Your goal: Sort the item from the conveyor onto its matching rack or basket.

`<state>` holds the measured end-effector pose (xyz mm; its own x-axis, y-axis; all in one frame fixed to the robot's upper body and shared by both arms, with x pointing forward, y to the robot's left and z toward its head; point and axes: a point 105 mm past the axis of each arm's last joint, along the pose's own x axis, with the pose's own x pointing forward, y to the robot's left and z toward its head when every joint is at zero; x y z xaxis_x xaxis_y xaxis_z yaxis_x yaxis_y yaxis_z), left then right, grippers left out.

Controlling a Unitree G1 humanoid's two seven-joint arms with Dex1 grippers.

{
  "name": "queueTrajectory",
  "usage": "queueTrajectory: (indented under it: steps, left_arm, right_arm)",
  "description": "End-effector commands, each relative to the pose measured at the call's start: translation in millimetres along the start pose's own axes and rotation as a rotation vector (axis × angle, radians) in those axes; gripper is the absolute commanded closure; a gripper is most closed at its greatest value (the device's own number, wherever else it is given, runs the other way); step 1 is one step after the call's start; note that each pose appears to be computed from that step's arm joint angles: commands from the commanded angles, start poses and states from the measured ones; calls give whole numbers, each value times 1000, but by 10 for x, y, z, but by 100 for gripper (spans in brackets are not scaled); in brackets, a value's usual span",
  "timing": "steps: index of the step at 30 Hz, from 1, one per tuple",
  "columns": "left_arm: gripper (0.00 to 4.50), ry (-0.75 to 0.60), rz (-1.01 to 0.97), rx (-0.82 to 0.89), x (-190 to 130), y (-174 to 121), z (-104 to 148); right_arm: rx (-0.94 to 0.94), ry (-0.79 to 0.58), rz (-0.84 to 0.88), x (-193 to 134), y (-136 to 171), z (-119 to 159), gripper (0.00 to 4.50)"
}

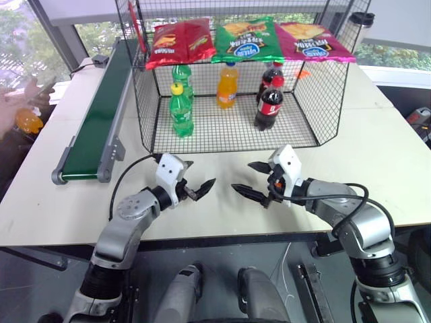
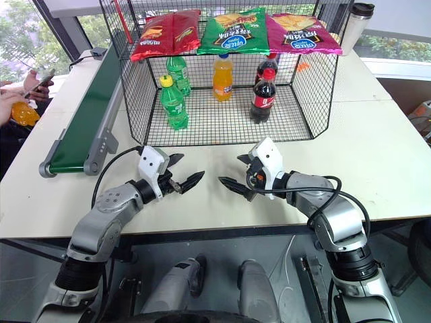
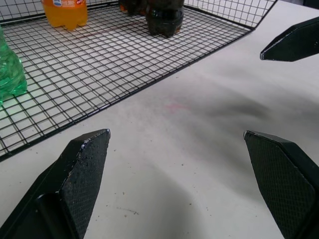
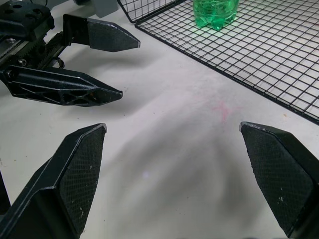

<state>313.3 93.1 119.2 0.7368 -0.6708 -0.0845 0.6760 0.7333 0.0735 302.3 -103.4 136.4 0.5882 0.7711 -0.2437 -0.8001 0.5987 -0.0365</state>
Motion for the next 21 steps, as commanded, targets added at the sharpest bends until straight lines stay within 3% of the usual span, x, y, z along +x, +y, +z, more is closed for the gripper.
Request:
queueTrajectory:
  steps: [1,21]
  left_arm:
    - [0,-51,3,27,-26,10,114]
    - [0,-45,32,40,-27,54,118]
  right_arm:
    - [-36,-43,15,-1,29,124,6]
    - [-38,-49,23,18,33,141,6]
